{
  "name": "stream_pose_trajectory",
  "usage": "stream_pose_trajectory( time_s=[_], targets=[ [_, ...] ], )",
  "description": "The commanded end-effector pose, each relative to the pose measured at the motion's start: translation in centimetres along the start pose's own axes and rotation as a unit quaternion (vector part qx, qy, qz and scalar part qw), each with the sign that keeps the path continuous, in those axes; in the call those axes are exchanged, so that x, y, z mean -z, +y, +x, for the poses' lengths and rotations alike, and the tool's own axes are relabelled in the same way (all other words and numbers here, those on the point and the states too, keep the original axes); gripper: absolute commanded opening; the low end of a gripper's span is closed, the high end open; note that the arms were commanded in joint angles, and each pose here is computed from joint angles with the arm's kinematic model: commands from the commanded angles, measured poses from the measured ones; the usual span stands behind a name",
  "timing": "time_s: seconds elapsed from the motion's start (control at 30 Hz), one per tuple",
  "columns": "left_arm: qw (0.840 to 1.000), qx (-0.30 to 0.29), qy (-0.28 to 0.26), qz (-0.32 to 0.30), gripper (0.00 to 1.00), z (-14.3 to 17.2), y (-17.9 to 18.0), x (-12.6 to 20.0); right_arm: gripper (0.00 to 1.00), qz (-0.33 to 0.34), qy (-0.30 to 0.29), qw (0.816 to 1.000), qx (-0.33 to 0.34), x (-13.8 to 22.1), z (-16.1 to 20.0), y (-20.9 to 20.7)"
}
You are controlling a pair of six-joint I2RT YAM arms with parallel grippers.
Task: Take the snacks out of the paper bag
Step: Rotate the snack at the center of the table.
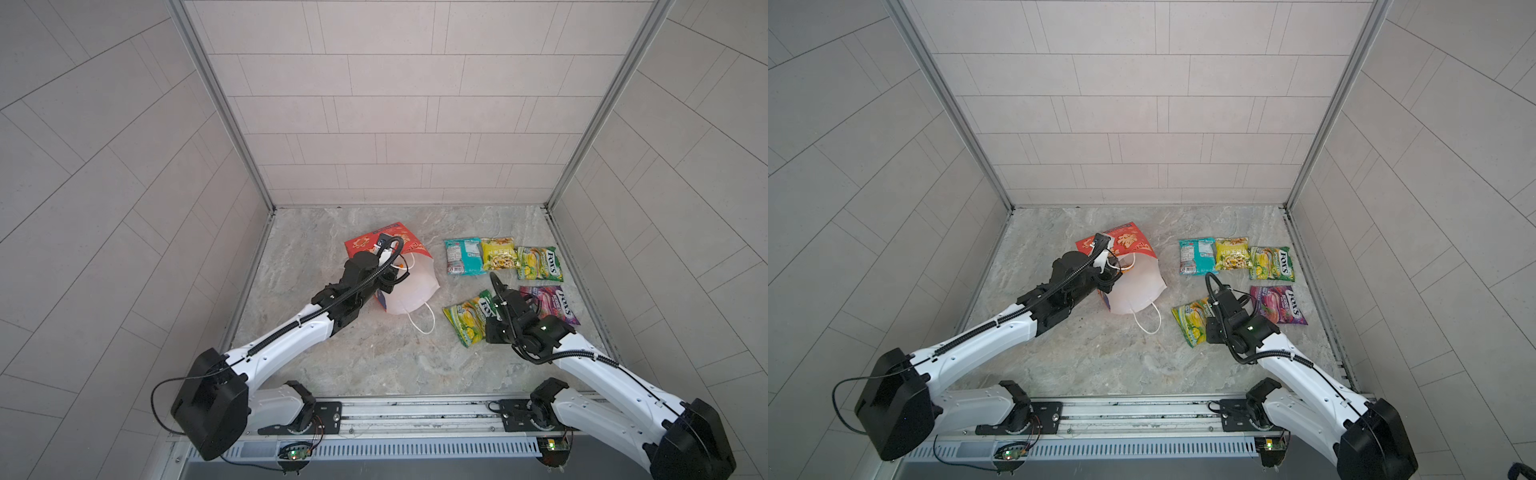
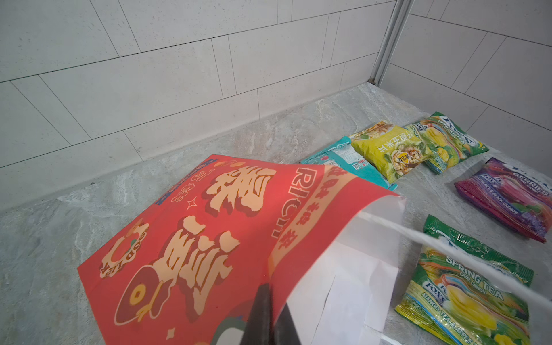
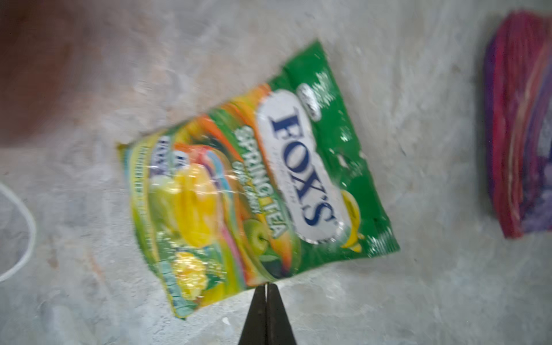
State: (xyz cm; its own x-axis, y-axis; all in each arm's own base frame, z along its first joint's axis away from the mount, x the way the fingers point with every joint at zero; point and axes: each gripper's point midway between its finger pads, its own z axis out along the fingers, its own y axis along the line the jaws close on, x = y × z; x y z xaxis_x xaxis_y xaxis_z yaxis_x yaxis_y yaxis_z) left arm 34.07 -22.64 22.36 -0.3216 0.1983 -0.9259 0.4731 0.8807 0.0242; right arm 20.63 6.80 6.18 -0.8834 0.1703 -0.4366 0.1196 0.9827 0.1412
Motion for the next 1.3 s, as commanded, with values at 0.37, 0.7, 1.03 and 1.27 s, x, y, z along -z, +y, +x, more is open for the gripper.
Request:
stream_pose_trajectory(
  time_s=[0.37, 0.7, 1.03, 1.27],
  targets=[
    [1.0, 0.013, -0.018, 0.0, 0.0, -0.9, 0.2, 0.4, 0.0, 0.024, 0.025, 0.994, -0.107, -2.6, -1.1, -3.3],
    [1.0, 0.013, -0.021, -0.001, 0.0, -1.2, 0.3, 0.5, 0.0, -0.046, -0.025, 0.993, -0.106, -5.2, -8.3, 0.7],
    [1.0, 0.009, -0.021, -0.009, 0.0, -1.3, 0.6, 0.9, 0.01, -0.079, -0.055, 0.995, 0.007, -3.1, -13.5, 6.4],
    [1.0, 0.008, -0.02, -0.014, 0.0, -0.9, 0.8, 0.9, 0.0, -0.084, -0.029, 0.992, 0.086, -2.8, -8.5, 10.6]
  ],
)
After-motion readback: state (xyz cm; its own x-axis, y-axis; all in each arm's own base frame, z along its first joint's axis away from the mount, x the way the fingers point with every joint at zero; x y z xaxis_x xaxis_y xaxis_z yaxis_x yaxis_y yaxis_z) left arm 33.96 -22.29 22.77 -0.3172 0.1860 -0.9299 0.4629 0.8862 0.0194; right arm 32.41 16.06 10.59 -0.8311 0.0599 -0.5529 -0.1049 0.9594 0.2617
